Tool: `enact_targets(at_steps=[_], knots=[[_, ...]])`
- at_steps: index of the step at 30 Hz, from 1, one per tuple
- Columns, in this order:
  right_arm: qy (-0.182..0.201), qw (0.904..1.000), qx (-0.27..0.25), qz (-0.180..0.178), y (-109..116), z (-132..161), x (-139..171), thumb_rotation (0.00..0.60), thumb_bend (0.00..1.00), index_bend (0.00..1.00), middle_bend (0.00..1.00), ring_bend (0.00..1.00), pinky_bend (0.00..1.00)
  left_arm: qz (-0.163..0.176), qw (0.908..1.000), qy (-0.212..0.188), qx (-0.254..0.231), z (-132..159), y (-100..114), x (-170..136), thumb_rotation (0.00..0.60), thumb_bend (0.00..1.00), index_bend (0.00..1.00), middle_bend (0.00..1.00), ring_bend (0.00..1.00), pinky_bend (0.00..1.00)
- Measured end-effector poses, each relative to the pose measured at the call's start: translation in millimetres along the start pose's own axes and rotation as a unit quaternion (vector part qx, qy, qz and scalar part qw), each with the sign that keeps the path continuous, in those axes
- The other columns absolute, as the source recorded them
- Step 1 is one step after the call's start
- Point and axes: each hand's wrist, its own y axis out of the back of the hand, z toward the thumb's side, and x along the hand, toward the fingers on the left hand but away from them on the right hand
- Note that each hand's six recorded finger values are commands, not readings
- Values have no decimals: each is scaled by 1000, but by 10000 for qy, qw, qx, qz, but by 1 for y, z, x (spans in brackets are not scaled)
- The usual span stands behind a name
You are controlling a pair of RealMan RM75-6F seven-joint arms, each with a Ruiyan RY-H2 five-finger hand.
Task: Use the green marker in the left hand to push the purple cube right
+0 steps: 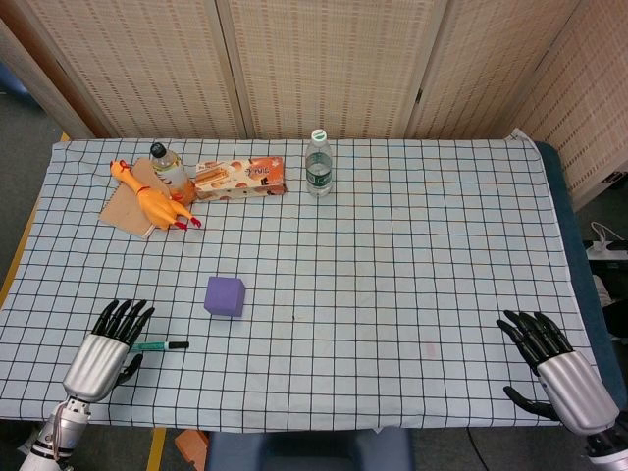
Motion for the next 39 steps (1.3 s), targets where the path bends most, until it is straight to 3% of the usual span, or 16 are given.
enact_targets(at_steps=[6, 9, 14, 16, 20, 26, 39], knots=[[-116, 9999, -22, 32, 2, -6, 2, 600, 115, 0, 0, 0, 0, -149, 9998, -49, -77, 3, -7, 3, 600, 365, 24, 10, 0, 133], [-163, 9998, -78, -8, 4, -8, 1, 600, 114, 0, 0, 0, 0, -154, 9997, -101, -138, 5, -8, -2, 600, 364, 48, 53, 40, 258], [-264, 9996, -28, -33, 3, -11, -2, 600, 114, 0, 0, 0, 0, -211, 9997, -84, 68, 7, -18, -14, 600, 362, 87, 143, 195, 527], [-273, 9996, 0, -40, 3, -10, -3, 600, 115, 0, 0, 0, 0, -295, 9993, -77, 201, 11, -25, -18, 600, 363, 116, 180, 303, 670], [-227, 9997, 35, 20, -1, -7, -3, 600, 114, 0, 0, 0, 0, -424, 9972, -95, 614, 19, -38, -21, 600, 362, 205, 260, 489, 837], [-171, 9997, 60, 136, -5, -4, -4, 600, 114, 0, 0, 0, 0, -514, 9917, -91, 1176, 21, -60, -15, 600, 367, 268, 355, 583, 903], [-160, 9994, 163, 251, -8, -2, -1, 600, 114, 0, 0, 0, 0, -431, 9865, 1, 1582, 7, -76, 4, 600, 366, 297, 361, 604, 913]])
